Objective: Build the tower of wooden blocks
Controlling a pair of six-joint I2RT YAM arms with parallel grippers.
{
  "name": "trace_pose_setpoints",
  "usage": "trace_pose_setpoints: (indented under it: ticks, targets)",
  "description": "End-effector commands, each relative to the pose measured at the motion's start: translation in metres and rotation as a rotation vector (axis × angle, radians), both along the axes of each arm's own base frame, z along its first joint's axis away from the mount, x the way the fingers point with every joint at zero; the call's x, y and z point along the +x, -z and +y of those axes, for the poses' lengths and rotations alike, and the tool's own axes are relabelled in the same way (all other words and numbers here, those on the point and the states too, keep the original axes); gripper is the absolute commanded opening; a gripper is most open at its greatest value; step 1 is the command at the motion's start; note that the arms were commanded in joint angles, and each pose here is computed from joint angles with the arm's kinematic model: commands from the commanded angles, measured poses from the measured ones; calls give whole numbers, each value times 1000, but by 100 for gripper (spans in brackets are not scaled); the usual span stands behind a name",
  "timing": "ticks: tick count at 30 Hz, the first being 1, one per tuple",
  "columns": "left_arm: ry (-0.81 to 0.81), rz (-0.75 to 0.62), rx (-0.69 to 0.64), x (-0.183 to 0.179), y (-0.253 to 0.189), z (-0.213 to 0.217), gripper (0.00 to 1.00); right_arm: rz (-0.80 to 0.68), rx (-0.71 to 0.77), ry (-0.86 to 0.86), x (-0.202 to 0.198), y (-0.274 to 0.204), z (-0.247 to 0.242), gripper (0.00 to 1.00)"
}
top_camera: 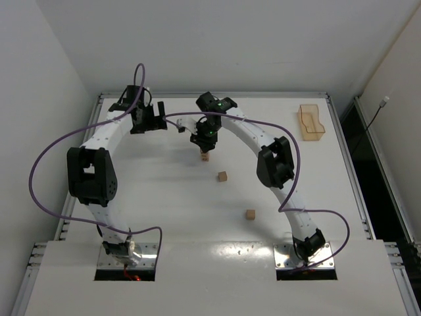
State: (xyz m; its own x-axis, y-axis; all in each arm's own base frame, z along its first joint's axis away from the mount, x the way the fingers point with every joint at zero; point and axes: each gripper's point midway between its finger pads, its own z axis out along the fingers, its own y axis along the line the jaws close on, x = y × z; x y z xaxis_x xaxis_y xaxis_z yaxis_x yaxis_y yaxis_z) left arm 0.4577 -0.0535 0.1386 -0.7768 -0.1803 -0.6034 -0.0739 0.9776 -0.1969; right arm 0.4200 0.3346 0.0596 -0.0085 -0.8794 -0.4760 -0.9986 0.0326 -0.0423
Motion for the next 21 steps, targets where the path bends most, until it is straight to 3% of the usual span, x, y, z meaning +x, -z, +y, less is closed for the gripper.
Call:
trace_pose_setpoints:
  ticks: [1,21]
  targets:
    - [-9,-15,-12,7,-1,3,100,-62,33,2,6,-31,0,0]
    - [-3,-14,-19,7,-1,1,100,-87,50,12,9,-46,-4,0]
